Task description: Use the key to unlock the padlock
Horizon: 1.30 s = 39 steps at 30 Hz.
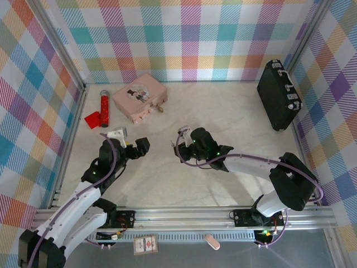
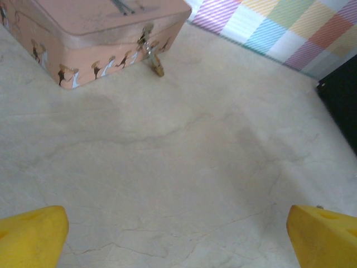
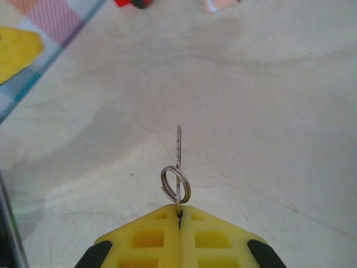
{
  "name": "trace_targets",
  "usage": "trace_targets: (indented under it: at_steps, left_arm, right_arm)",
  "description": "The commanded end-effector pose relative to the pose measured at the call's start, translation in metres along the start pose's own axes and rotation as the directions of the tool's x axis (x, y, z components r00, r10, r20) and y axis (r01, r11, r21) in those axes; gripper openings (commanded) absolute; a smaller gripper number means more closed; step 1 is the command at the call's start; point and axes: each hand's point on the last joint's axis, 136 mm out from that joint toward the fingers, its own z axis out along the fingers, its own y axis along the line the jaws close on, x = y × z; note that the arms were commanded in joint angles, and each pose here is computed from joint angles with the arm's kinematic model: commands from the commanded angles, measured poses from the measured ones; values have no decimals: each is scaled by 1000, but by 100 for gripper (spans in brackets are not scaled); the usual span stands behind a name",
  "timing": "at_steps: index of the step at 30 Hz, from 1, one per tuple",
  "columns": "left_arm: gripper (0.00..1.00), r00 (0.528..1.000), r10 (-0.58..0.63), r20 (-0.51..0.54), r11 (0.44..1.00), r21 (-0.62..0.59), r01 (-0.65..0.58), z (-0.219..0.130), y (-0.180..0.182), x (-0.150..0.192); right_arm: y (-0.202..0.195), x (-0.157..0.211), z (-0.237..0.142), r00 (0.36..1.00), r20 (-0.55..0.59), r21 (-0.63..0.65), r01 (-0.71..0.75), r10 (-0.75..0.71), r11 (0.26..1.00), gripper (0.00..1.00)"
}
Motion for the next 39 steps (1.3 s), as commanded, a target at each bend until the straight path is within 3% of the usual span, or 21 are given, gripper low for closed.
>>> trace_targets:
  at_steps: [1,5,10,14,16,19,30,39]
  left_arm:
    - [100,999,-11,31,999,54,9,-3,-10,-4]
    - [98,1000,-6,-4,994,106,7,1,-21,-1]
    - [88,999,1,-50,980,197,9,6,-38,5]
    - [81,997,-5,-76,972,234,23,8,-45,9]
    - [78,996,-9,-93,972,234,31,11,-46,11]
    - [73,994,-16,-112,972,232,42,14,-46,13]
    - [55,975,-61,-213,950,288,122,29,-58,25]
    - [41,967,-93,-236,950,269,157,33,-51,25]
  right_arm:
    - [33,-20,3,986,119,-155,137,-119,979,0]
    - [44,-19,9,980,137,-202,170,-144,965,0]
    - [54,-24,11,963,178,-214,240,-204,947,0]
    - [38,-21,25,945,142,-40,301,-293,953,0]
    - [22,-20,33,935,92,110,331,-341,937,0]
    - [14,-18,37,915,76,208,375,-397,904,0]
    - [44,-16,50,802,97,273,548,-589,791,0]
    - [42,-18,51,792,114,326,541,-600,775,0]
